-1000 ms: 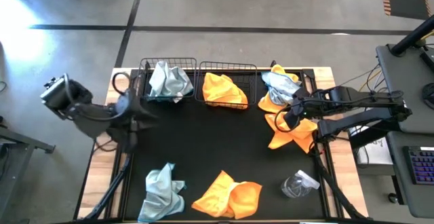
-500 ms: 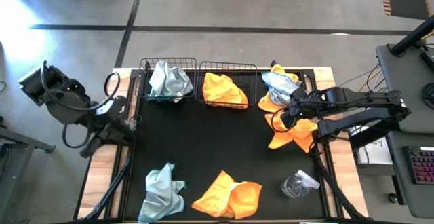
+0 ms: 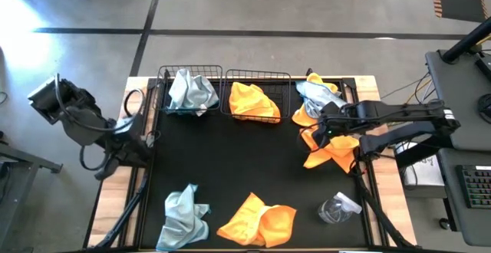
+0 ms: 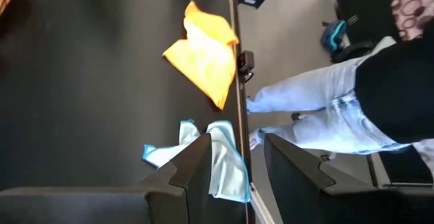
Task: Sort microfiber towel by color & place in baskets
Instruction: Put the blue towel into the left black wire basket
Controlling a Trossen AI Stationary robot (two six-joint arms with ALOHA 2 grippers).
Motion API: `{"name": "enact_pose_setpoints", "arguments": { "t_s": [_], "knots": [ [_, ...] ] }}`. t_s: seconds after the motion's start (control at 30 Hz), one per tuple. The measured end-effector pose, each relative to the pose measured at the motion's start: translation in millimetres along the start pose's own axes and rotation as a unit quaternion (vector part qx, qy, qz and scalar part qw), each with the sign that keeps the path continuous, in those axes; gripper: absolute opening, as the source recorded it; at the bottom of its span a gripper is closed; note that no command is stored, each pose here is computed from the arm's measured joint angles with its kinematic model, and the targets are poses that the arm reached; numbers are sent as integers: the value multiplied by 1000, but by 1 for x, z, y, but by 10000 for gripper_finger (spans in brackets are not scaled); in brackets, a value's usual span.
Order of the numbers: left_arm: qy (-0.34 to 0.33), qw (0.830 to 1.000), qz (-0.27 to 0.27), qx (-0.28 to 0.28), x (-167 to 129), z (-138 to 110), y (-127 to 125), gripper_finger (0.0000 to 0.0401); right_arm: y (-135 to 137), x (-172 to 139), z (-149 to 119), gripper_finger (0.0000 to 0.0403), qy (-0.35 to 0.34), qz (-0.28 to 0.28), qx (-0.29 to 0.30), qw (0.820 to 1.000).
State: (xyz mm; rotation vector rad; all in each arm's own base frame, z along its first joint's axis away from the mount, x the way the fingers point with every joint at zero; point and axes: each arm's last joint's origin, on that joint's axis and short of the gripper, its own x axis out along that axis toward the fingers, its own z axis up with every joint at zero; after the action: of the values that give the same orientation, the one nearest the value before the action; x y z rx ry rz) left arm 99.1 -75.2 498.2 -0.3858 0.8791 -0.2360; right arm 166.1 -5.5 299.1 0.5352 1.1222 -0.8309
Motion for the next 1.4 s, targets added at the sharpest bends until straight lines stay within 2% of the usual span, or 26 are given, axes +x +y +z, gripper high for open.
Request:
{"name": "enact_pose_setpoints", "arguments": {
  "t_s": [0.4, 0.77, 0.9, 1.2, 1.4],
  "knots": [
    [71, 994, 60, -54, 41, -17, 9, 121, 4, 5, 1, 59, 8, -11, -5, 1000],
    [149, 973, 136, -112, 89, -41, 22, 121, 4, 5, 1, 59, 8, -11, -6, 1000],
    [172, 967, 139, -129, 107, -48, 24, 121, 4, 5, 1, 59, 8, -11, -6, 1000],
    [172, 970, 86, -152, 148, -55, 21, 121, 4, 5, 1, 59, 9, -11, -11, 1000],
    [199, 953, 119, -194, 176, -66, 23, 121, 4, 5, 1, 59, 9, -10, -32, 999]
  ]
}}
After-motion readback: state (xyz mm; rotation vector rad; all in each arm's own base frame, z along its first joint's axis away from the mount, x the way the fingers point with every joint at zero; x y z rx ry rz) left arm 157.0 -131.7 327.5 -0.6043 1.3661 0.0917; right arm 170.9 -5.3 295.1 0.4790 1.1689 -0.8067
